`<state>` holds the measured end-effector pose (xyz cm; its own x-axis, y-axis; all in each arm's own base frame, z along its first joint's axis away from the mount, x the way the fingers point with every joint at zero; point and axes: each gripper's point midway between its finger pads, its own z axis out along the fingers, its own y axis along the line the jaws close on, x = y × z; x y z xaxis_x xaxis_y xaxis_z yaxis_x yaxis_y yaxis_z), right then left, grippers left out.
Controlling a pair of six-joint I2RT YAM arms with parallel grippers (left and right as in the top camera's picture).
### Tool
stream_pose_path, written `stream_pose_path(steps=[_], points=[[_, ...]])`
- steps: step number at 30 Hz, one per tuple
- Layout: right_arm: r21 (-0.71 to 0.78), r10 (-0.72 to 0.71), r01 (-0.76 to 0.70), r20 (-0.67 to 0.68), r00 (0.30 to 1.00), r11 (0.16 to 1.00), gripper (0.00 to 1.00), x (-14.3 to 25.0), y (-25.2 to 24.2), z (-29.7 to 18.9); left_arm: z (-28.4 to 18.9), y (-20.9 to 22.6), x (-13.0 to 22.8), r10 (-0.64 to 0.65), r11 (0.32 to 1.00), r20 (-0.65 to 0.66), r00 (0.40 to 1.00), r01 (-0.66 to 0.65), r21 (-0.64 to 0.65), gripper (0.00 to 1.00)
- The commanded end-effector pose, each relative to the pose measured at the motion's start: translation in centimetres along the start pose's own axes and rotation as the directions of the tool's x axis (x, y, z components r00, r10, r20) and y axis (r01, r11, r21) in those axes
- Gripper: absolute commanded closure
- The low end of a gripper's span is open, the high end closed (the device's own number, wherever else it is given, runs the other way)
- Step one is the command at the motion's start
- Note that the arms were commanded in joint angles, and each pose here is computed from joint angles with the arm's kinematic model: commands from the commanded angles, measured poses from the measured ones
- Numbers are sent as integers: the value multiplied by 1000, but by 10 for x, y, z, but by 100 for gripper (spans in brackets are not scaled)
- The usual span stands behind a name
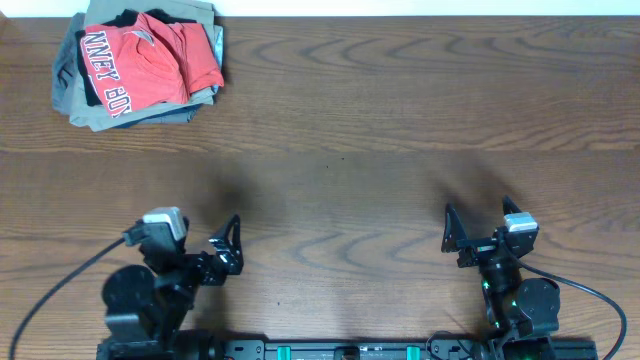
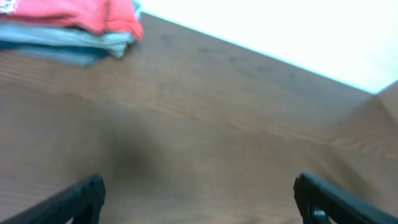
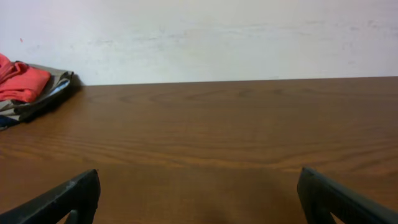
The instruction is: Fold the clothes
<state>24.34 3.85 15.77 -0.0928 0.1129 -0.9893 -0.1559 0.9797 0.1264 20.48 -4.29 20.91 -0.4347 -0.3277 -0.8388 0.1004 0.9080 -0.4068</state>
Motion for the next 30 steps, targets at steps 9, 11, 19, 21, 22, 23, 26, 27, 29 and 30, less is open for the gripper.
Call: stream_pose_path(steps=[9,11,19,21,22,23,26,27,29,30], points=[[6,-9,9,3,1000,1000,1,0,-2,0,35,16,24,72,994,204,976,-88,71,2],[6,-9,9,3,1000,1000,1,0,-2,0,39,18,19,81,992,254,964,-102,71,2],[6,-9,9,3,1000,1000,1,0,-2,0,44,41,8,94,996,375,922,-87,-33,2],[6,-9,9,3,1000,1000,1,0,-2,0,42,52,3,95,994,398,913,-63,-92,2],[6,-9,9,3,1000,1000,1,0,-2,0,41,57,0,96,991,410,907,-50,-122,2],[6,-9,9,3,1000,1000,1,0,-2,0,39,62,-1,97,988,418,903,-37,-148,2],[6,-9,9,3,1000,1000,1,0,-2,0,37,74,-2,98,978,425,900,-8,-209,2],[6,-9,9,3,1000,1000,1,0,-2,0,37,76,0,98,975,418,903,-3,-222,2],[6,-9,9,3,1000,1000,1,0,-2,0,38,87,8,95,964,388,917,13,-267,2],[6,-9,9,3,1000,1000,1,0,-2,0,40,92,14,92,956,364,927,20,-292,2]])
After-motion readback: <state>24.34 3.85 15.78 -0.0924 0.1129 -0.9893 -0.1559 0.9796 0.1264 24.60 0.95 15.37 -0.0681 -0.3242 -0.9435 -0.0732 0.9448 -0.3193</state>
